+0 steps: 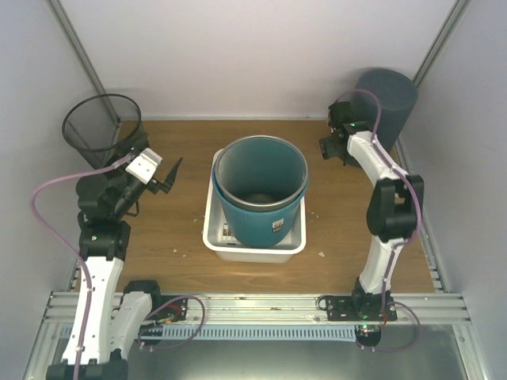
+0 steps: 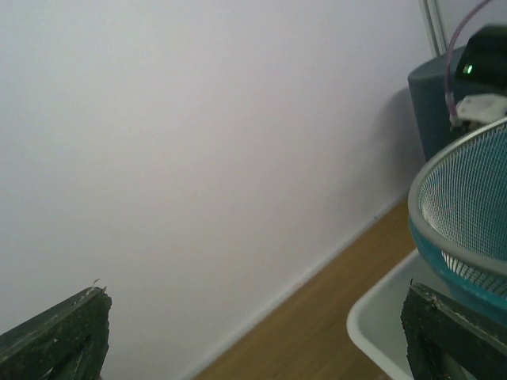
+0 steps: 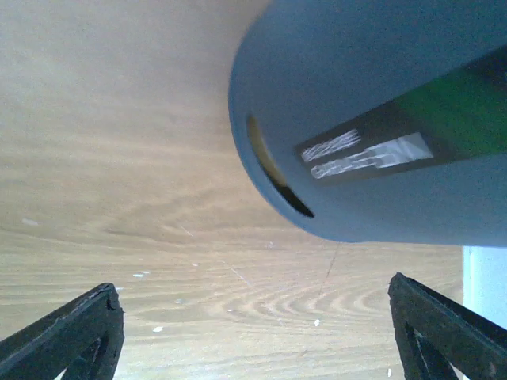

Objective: Turn the large container upside down

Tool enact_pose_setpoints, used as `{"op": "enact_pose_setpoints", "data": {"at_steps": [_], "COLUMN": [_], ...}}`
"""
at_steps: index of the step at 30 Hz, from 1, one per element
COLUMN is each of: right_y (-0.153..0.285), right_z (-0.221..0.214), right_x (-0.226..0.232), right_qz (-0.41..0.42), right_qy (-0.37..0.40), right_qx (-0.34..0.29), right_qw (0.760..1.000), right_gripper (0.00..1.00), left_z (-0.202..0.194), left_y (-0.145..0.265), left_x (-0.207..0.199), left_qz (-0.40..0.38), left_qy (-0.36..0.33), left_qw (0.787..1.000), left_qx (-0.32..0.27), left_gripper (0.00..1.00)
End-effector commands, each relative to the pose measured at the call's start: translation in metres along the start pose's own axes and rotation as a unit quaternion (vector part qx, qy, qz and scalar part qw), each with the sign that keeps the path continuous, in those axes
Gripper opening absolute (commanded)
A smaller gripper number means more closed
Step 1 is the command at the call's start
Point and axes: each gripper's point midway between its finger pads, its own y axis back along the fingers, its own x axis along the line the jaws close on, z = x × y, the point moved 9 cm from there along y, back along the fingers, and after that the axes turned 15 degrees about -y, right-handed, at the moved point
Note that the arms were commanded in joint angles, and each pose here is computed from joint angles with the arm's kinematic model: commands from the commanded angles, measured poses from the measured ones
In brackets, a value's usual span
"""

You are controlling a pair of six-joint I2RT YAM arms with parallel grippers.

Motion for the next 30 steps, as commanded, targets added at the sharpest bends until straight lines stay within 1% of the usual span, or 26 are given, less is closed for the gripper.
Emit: {"op": "enact_pose_setpoints", "data": {"at_steps": [1, 3, 4, 6, 8, 13, 16, 20, 23, 27, 30], "right_y": [0.073, 0.098, 0.111, 0.138, 0.166, 0.234, 0.266, 0.289, 0.296, 0.304, 0.308], "right_z": [0.007, 0.006, 0.006, 0.008, 0.011, 0.018, 0.014, 0.001, -0.011, -0.029, -0.037], "right_x": [-0.007, -0.013, -0.017, -0.025, -0.032, -0.042, -0.036, -0.018, 0.003, 0.033, 0.040], "right_qz": [0.070, 0.085, 0.091, 0.105, 0.121, 0.187, 0.243, 0.289, 0.311, 0.326, 0.323], "right_qy": [-0.068, -0.078, -0.083, -0.088, -0.092, -0.075, -0.059, -0.039, -0.018, 0.015, 0.022], "right_qx": [-0.038, -0.048, -0.055, -0.070, -0.088, -0.117, -0.137, -0.124, -0.102, -0.076, -0.068], "right_qw": [0.995, 0.992, 0.991, 0.988, 0.985, 0.972, 0.959, 0.948, 0.945, 0.942, 0.944], "right_gripper": [0.92, 0.93, 0.93, 0.91, 0.88, 0.76, 0.65, 0.58, 0.54, 0.50, 0.46], "left_z": [0.027, 0.044, 0.051, 0.063, 0.071, 0.079, 0.081, 0.078, 0.074, 0.077, 0.079], "left_y": [0.014, 0.016, 0.015, 0.013, 0.009, 0.000, -0.006, -0.018, -0.023, -0.023, -0.019], "left_x": [0.013, 0.017, 0.017, 0.018, 0.022, 0.032, 0.034, 0.034, 0.031, 0.022, 0.019], "left_qz": [0.007, -0.021, -0.053, -0.114, -0.152, -0.174, -0.198, -0.228, -0.239, -0.245, -0.234], "left_qy": [-0.026, -0.013, -0.005, 0.014, 0.038, 0.057, 0.064, 0.090, 0.104, 0.097, 0.084], "left_qw": [1.000, 0.999, 0.998, 0.992, 0.986, 0.982, 0.977, 0.969, 0.965, 0.964, 0.968], "left_qx": [-0.002, -0.021, -0.035, -0.053, -0.056, -0.051, -0.053, -0.029, -0.021, -0.031, -0.035], "left_gripper": [0.99, 0.99, 0.99, 0.99, 0.99, 0.99, 0.99, 0.99, 0.99, 0.99, 0.99]}}
